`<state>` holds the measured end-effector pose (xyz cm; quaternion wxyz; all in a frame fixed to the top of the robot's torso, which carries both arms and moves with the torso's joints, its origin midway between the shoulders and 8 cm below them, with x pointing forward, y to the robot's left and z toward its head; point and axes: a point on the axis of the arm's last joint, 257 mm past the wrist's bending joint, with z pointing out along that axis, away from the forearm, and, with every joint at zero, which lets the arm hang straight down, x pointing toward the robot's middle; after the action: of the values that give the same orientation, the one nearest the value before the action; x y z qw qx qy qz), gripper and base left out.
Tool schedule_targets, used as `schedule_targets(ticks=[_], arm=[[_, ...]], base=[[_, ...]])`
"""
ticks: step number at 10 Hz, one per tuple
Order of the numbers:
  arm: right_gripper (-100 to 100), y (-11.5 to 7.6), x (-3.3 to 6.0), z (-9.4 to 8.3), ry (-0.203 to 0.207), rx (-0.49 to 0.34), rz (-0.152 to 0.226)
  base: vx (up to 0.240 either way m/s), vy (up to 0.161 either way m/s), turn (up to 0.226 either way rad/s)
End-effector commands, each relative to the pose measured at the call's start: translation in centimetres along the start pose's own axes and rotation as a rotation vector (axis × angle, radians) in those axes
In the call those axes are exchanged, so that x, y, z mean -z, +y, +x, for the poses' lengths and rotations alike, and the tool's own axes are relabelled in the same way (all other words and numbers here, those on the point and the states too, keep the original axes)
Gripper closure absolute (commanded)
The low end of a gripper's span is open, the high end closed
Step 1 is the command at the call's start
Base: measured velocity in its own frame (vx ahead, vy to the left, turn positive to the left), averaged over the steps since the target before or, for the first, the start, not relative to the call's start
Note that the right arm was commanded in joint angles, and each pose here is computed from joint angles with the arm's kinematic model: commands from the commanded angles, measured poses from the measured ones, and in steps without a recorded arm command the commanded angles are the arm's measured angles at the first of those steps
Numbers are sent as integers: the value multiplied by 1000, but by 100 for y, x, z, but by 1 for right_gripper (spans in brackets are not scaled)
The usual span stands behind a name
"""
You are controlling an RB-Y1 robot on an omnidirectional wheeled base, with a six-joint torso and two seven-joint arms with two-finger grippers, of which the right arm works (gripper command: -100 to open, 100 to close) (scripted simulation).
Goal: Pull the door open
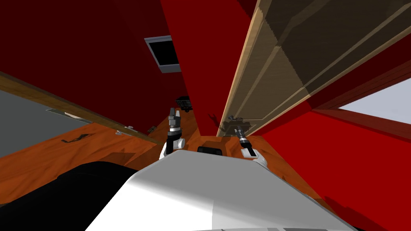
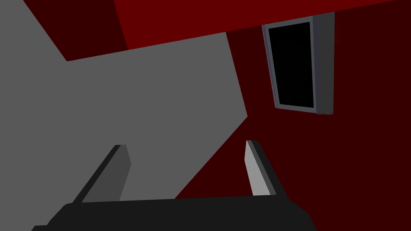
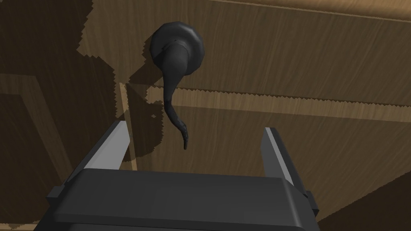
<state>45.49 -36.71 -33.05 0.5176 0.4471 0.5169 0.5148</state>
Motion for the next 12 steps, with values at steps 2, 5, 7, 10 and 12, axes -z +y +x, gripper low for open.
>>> schedule_targets(ticks=[2,5,7,10,12], arm=[[-100,-98,31,-85,-5,9,24],[-100,-198,59,-200,-13,20,50],[-100,-239,73,-252,-16,25,62],[-100,-259,31,-311,-29,29,63],[-100,-271,-17,-390,-45,31,64]], base=[[31,-78,86],[30,-93,82],[18,-61,58],[16,-27,49],[67,-8,102]])
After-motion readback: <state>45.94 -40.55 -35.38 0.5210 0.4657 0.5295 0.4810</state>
